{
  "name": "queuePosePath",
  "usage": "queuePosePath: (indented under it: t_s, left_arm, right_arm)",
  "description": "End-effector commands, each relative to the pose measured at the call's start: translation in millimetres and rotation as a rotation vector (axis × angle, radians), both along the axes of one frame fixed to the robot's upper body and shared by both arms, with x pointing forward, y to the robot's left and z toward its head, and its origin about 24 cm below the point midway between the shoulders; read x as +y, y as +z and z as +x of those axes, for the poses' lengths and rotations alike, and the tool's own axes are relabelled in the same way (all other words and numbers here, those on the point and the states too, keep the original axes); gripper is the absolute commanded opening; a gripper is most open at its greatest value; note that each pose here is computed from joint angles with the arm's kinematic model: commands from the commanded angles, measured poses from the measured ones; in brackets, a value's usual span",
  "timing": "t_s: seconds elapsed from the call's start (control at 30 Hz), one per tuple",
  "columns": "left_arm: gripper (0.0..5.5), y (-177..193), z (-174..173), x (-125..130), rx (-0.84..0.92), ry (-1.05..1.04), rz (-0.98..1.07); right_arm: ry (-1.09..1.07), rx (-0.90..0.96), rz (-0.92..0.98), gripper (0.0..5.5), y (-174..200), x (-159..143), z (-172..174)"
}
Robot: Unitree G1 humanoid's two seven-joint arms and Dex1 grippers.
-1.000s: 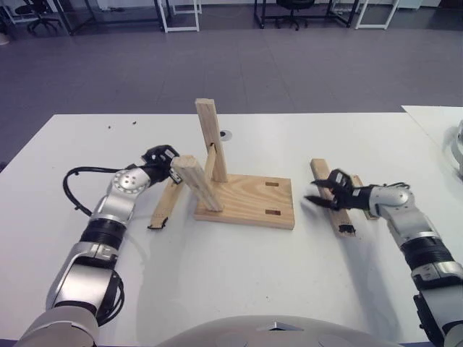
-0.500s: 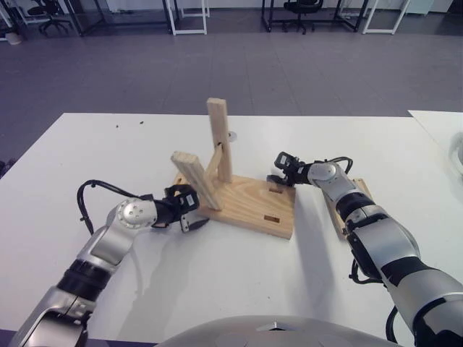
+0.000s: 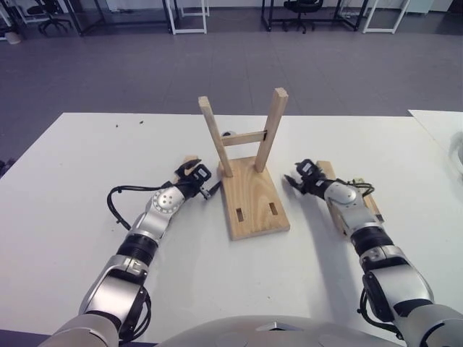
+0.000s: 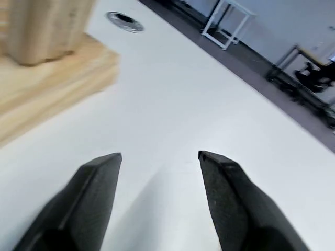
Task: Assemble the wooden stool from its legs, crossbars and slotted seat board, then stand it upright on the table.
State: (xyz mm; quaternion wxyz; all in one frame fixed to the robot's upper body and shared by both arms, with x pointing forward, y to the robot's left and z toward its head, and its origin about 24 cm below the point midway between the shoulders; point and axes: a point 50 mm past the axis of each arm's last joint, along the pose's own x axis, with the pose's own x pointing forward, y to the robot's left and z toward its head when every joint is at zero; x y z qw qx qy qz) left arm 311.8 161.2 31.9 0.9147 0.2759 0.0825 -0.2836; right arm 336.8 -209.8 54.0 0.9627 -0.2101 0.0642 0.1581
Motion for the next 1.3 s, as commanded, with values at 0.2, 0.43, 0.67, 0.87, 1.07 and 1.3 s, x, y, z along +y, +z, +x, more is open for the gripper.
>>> queuePosePath:
  t_s: [0.2, 0.43, 0.67, 0.87, 1.07, 1.3]
  left_arm:
    - [4.96, -10, -8, 0, 0.070, 0.020, 0.032]
    - [4.96, -20, 2, -11, 0.104, 0.015, 0.069]
    - [4.96, -17, 8, -5, 0.075, 0.065, 0.024]
    - [4.96, 5, 11, 30, 0.000, 0.202, -0.052]
    - [4.96, 41, 1, 43, -0.083, 0.288, -0.352]
    - [4.96, 156, -40, 33, -0.215, -0.064, -1.102]
  right_arm:
    - [-0.336, 0.196, 0.259, 2.75, -5, -117, -84]
    - [-0.324, 0.361, 0.367, 2.75, -34, -112, -114]
    - [-0.306, 0.384, 0.375, 2.75, -45, -97, -113]
    - [-0.302, 0.382, 0.410, 1.77, -49, -85, -110]
    - [-0.355, 0.375, 0.405, 0.65, -53, -87, -110]
    - [-0.027, -0.078, 0.686, 0.61, 62, -62, -77]
